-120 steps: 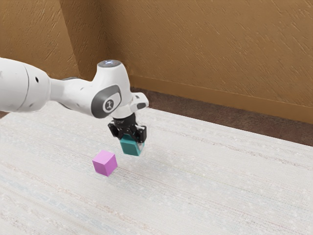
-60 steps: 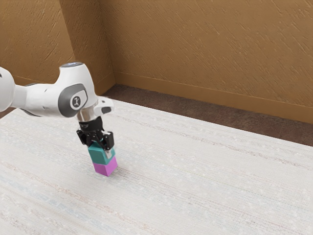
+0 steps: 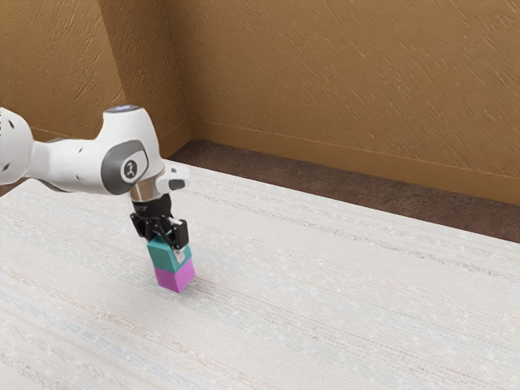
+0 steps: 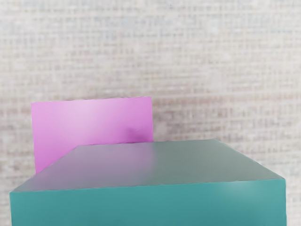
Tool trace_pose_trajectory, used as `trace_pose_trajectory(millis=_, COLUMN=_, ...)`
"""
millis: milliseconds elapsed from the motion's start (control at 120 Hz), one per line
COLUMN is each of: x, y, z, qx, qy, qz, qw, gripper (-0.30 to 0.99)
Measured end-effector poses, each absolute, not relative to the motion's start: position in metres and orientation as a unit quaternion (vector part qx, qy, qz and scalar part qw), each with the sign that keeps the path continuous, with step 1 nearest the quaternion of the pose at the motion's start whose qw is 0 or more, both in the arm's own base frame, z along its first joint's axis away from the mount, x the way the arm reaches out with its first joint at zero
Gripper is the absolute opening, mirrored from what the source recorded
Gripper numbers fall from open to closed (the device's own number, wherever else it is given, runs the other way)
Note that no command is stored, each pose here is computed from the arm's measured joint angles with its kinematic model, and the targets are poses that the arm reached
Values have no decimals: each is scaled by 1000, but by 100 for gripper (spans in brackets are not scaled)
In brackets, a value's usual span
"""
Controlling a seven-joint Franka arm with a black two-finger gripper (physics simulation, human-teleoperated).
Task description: Pick up the blue block with one arm, and put the blue block on the pink block with one arm
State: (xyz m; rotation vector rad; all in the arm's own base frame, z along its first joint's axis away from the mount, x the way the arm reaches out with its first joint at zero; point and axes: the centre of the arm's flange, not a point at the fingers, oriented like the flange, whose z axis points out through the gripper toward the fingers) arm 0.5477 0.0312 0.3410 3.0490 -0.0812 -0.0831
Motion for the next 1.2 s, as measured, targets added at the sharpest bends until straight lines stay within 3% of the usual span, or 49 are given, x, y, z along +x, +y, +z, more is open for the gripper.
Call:
trace_pose_trajectory(millis=575, x=530, y=47, z=332, qx=999, qy=-39, qz=-2, qw=26, gripper=40)
trace_pose_trajectory(millis=1200, x=552, y=52, z=321, qx=999, qy=-26, qz=27, qw=19, gripper=41)
